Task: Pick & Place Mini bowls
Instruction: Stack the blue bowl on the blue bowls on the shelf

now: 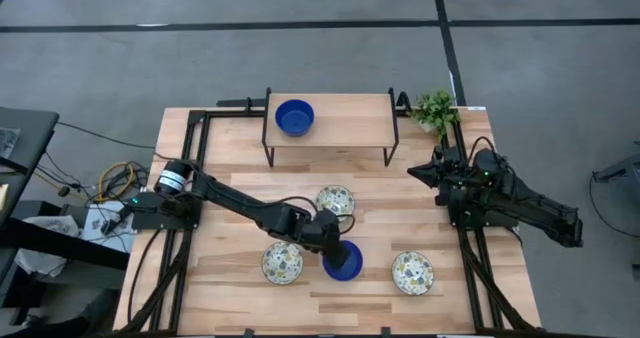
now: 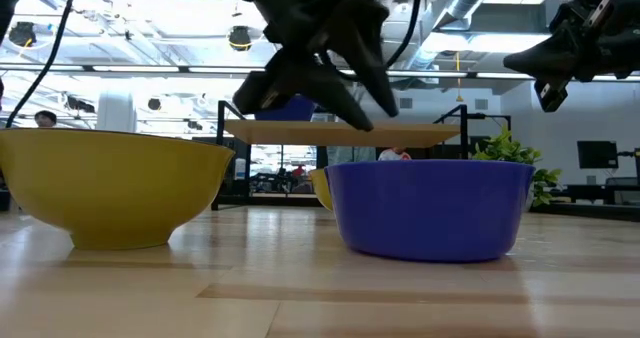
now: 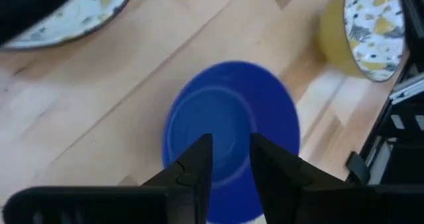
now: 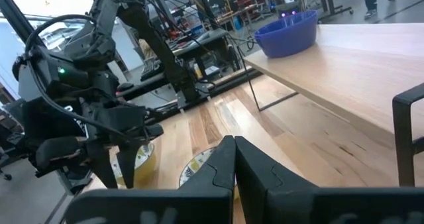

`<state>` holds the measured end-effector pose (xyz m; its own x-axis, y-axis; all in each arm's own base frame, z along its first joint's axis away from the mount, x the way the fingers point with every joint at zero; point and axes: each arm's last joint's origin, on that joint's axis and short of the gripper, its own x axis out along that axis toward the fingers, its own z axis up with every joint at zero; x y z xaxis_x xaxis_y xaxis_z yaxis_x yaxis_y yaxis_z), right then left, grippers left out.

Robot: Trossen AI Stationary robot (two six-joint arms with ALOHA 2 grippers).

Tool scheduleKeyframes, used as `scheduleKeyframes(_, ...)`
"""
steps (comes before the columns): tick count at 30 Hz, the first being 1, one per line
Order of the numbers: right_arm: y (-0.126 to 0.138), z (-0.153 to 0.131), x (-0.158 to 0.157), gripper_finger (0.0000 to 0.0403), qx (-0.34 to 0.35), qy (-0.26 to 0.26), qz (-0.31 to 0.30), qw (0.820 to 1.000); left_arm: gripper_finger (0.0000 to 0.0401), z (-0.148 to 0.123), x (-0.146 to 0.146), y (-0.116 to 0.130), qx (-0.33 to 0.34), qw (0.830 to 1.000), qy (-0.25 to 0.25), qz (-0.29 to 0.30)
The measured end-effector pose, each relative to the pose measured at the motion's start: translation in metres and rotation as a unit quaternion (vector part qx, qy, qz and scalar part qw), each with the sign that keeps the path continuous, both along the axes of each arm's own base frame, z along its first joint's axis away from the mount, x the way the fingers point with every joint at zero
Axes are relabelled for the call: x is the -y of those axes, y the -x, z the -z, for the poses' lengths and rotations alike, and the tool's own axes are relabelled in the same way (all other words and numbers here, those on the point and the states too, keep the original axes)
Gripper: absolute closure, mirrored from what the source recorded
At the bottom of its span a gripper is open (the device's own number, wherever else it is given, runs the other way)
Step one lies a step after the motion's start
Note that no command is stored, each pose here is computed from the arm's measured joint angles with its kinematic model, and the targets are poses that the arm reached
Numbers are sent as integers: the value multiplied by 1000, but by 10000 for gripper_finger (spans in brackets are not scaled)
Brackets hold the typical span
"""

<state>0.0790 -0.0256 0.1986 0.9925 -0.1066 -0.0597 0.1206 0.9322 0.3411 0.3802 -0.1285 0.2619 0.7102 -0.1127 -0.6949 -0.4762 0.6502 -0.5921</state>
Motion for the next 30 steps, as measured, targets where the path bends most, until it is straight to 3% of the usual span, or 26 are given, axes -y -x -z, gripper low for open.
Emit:
scheduleKeyframes(5, 0, 0, 0, 403, 0, 0, 0, 1000, 302, 7, -3, 8, -57, 998, 1, -16)
scheduleKeyframes(30, 0, 0, 0, 403, 0, -1, 0, 1000, 299, 5, -2, 5, -42, 999, 2, -11)
